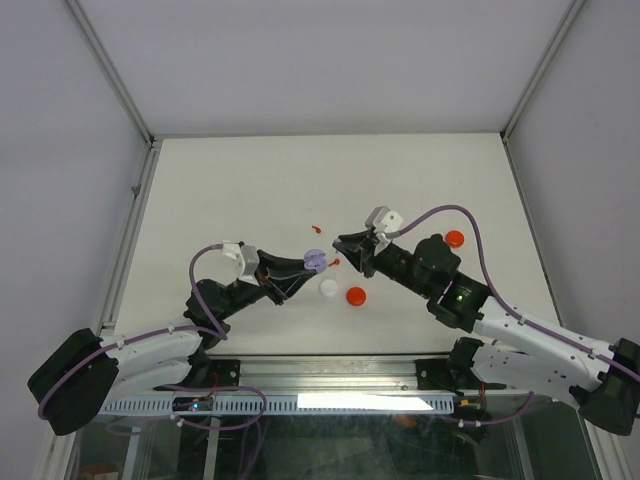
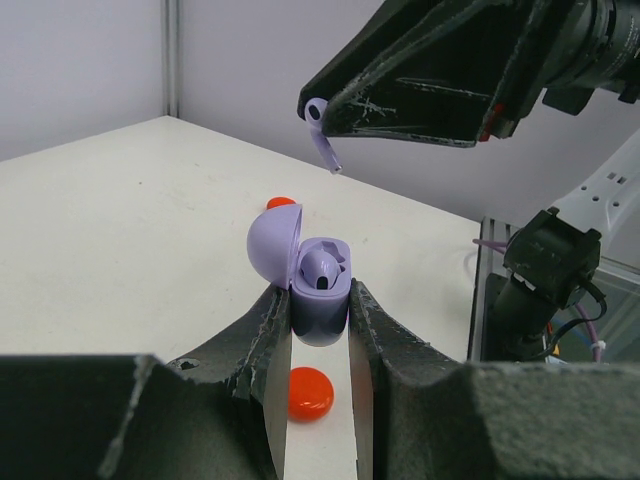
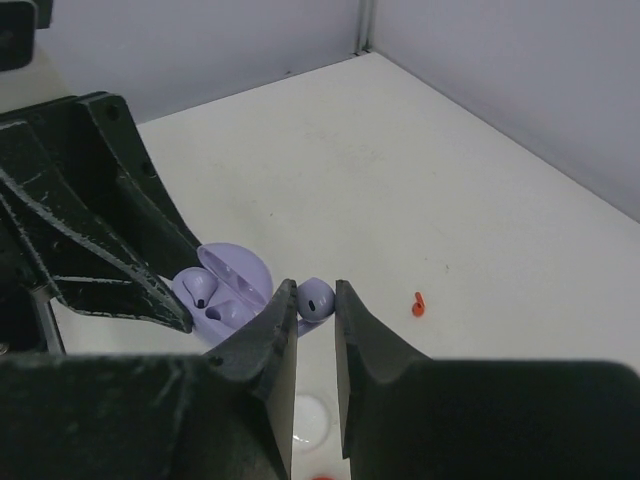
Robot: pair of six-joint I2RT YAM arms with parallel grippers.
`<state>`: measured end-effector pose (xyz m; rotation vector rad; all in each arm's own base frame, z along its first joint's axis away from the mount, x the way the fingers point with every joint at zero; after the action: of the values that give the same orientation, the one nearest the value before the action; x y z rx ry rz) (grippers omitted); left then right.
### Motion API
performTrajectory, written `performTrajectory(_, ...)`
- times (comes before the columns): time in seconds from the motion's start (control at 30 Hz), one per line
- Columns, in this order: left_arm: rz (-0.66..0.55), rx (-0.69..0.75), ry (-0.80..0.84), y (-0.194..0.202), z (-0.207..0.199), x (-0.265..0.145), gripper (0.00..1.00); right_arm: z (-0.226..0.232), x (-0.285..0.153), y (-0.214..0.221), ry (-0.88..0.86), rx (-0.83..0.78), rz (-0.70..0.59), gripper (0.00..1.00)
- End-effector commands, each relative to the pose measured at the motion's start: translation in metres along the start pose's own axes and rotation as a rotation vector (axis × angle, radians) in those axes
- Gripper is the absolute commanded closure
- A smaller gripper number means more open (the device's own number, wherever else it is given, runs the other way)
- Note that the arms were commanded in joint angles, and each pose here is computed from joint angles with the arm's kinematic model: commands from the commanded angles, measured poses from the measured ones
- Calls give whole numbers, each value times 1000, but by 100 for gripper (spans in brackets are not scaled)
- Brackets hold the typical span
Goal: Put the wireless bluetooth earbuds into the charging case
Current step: Place the earbud in the charging case.
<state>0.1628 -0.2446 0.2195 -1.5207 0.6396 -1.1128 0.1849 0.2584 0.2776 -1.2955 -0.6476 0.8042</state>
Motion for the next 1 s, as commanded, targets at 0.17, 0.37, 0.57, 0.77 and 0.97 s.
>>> performTrajectory(0.17, -123, -23, -10, -33, 3, 11, 100, 31, -1, -24, -188, -84, -161, 88)
performTrajectory(0.37, -120, -36, 1, -33, 1, 13, 100, 36, 2, -21, -222, -98, -161, 89)
performTrajectory(0.57, -123, -49, 22, -33, -2, 14, 100, 39, 6, -18, -236, -104, -162, 89)
performTrajectory(0.77, -128, -53, 29, -34, -3, 14, 100, 41, 11, -13, -239, -118, -147, 89)
performTrajectory(0.97, -130, -56, 39, -35, -5, 14, 100, 41, 16, -6, -233, -130, -130, 90)
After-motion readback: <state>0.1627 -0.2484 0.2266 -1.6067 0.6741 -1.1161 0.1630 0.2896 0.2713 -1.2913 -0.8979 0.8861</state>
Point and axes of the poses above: each gripper's point midway between its finger pads, its own x axis out along the fingers, its own z axis along the line the jaws close on, y = z × x, the point moved 3 cm from there along -x, back along the fingers, and after that the axes turned 13 degrees about x, right-handed, at the moved point
